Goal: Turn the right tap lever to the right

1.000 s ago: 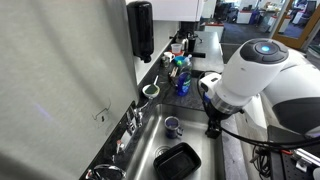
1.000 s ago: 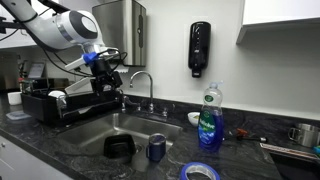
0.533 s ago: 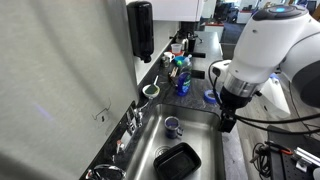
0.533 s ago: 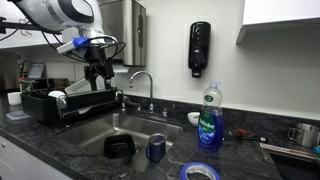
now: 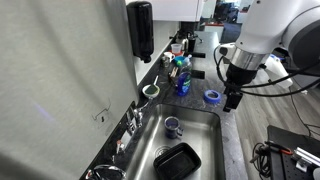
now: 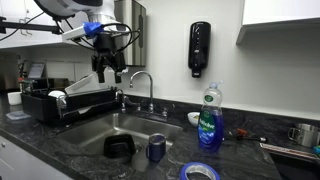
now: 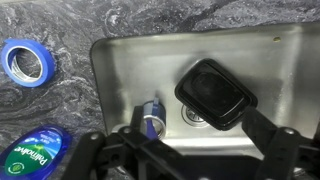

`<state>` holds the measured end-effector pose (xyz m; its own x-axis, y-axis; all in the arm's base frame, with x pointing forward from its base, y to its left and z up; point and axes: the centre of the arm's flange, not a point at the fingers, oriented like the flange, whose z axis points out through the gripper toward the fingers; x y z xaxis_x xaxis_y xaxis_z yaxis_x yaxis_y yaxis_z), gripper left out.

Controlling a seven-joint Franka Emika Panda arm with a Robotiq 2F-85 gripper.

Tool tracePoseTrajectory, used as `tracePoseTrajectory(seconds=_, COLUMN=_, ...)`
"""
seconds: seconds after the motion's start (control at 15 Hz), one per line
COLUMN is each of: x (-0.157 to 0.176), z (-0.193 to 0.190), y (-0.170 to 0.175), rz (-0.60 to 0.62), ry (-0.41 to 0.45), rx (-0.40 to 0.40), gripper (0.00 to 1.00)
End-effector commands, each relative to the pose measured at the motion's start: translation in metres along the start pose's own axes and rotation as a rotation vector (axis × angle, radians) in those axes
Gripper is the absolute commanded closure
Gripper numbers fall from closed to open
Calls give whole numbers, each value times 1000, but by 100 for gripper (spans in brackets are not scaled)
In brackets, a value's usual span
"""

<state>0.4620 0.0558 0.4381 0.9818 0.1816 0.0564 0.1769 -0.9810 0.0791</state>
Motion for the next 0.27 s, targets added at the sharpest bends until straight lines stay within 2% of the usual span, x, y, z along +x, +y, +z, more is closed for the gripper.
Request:
tracePoseTrajectory(seconds=0.0, x=0, z=0, y=-1, rz=-1, ry=0, rx=0, gripper=0)
tracePoseTrajectory(seconds=0.2, x=0, z=1, y=-2, rz=-4, ry=-2, rx=0, gripper=0)
